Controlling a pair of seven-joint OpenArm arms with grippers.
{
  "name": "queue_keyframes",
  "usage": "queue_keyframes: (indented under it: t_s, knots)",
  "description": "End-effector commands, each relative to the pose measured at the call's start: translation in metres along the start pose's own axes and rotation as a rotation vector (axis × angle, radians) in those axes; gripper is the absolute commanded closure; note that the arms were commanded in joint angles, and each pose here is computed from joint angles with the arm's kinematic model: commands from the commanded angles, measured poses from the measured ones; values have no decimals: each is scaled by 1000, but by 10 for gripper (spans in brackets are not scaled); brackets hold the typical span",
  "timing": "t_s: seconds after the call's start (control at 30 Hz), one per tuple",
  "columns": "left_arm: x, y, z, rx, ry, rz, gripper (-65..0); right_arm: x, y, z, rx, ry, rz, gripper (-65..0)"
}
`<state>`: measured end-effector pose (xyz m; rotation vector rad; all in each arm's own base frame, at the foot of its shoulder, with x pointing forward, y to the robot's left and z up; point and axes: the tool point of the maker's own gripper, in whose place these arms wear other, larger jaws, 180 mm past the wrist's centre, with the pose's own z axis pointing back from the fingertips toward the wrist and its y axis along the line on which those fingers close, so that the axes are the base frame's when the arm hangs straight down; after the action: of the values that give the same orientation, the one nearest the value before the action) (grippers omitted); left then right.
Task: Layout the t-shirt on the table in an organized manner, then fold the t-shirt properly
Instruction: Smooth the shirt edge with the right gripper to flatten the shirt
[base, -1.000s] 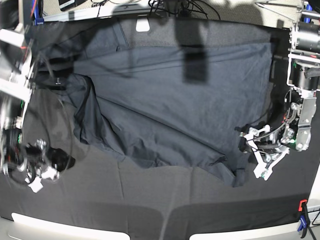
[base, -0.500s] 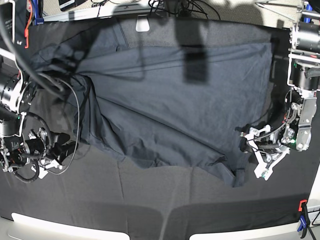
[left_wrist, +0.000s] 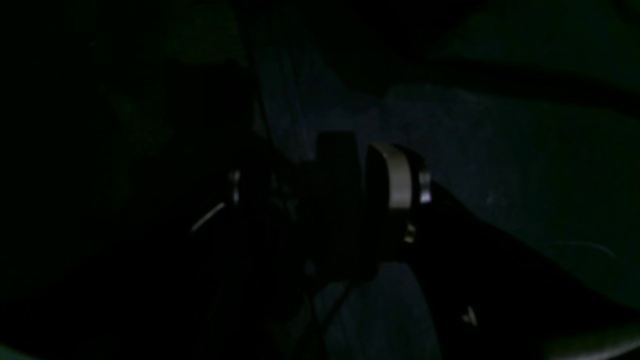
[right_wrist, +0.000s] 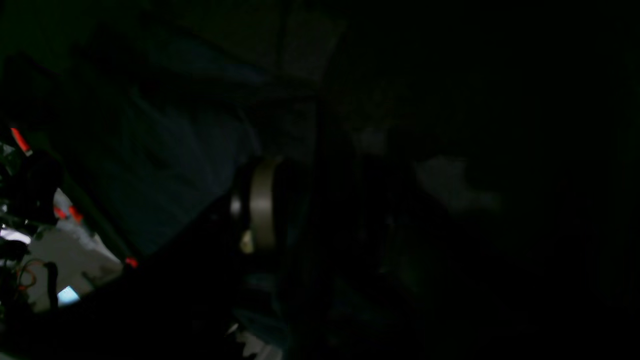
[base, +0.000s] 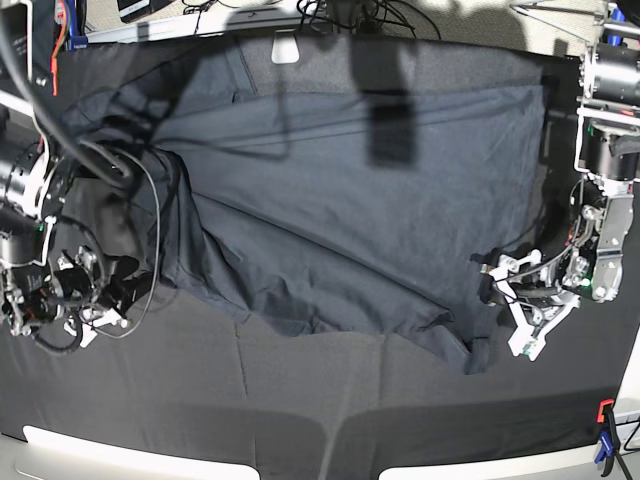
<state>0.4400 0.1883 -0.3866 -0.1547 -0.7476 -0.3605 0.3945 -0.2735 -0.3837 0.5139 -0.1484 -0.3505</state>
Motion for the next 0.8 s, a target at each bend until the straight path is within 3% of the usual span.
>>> queue_keyframes:
  t_s: [0.0, 0.3, 0.43, 0.5, 0.6, 0.63, 0.77]
  knots:
    - [25, 9, 7, 16, -66, -8, -286, 19, 10, 14, 18, -57, 15, -191]
    - [25, 9, 7, 16, -64, -8, -286, 21, 27, 0, 43, -71, 34, -182]
    - [25, 9, 7, 18, -63, -10, -286, 30, 30, -2, 47, -125, 41, -79]
    - [24, 10, 7, 24, -59, -18, -286, 36, 32, 0, 47, -155, 100, -41]
    - [23, 12, 7, 32, -53, -29, -286, 47, 49, 8, 111, -219, 289, -8]
    - [23, 13, 7, 33, -53, -29, -286, 56, 58, 15, 135, -271, 354, 0]
    - [23, 15, 8, 36, -53, -27, -286, 102, 74, 58, 103, -470, 425, 0]
